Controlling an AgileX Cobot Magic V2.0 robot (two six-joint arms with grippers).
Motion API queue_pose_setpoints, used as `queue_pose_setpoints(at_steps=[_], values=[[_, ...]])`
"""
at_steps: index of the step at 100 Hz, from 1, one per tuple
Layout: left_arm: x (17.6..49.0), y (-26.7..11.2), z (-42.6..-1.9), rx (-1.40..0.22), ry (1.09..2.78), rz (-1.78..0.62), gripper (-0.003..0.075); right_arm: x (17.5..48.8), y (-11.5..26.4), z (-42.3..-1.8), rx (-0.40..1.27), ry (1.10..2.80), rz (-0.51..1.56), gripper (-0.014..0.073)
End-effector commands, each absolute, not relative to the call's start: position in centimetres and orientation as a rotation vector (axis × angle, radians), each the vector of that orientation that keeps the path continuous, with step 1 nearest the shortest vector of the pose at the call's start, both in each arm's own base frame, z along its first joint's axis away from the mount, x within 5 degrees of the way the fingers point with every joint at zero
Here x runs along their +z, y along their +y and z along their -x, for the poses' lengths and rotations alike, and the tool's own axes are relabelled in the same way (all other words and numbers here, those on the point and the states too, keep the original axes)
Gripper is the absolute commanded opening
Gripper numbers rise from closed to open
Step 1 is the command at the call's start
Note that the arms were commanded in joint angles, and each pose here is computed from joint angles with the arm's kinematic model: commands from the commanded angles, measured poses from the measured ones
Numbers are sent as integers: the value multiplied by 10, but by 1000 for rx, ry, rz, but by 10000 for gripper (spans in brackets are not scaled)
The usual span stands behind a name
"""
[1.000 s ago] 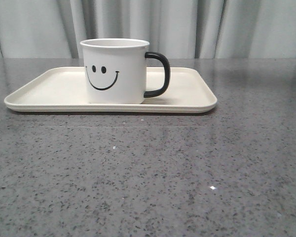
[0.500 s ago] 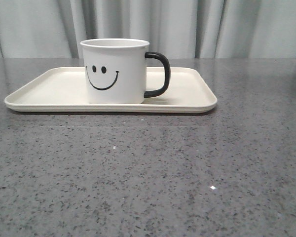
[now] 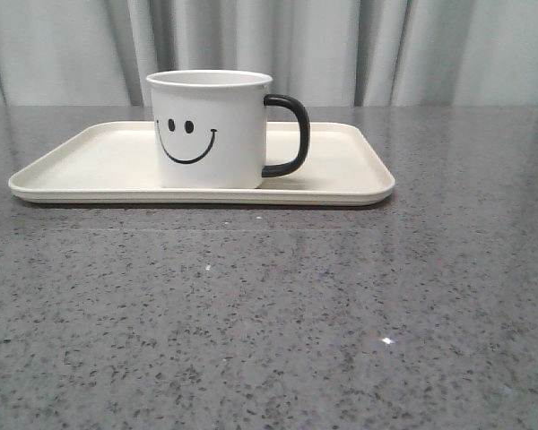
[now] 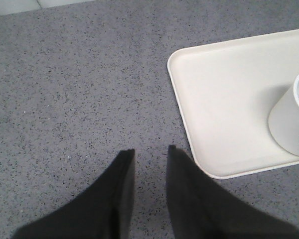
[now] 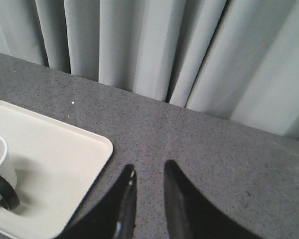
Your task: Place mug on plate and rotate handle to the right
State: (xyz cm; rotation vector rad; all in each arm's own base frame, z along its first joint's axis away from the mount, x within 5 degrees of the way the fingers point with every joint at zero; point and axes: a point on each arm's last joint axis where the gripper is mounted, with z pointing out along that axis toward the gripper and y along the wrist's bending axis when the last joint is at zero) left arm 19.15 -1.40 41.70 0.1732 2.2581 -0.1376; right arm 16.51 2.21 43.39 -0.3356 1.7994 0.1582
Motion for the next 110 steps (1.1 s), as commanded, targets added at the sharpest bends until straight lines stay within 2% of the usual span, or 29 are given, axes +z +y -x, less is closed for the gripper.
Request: queue_pose_setpoints(at_steps=[1, 17, 25, 32, 43, 58, 110], values=[[432, -14, -190, -149, 2150, -150, 167, 436, 18, -143, 120, 1671, 257, 163], [432, -14, -190, -149, 2150, -150, 167, 410, 17, -121, 97, 1679, 243, 159], [432, -14, -190, -149, 2150, -150, 159, 400, 17, -115, 95, 1682, 235, 119], [432, -14, -190, -149, 2150, -150, 112, 394, 17, -110, 89, 1680, 234, 50], [432, -14, -189, -147, 2151, -151, -6, 389, 16, -105, 77, 1660, 220, -73], [431, -14, -189, -144, 2166, -155, -20, 388, 14, -103, 27, 1648, 233, -57], [432, -14, -189, -138, 2150, -152, -20, 386, 15, -103, 40, 1674, 248, -57]])
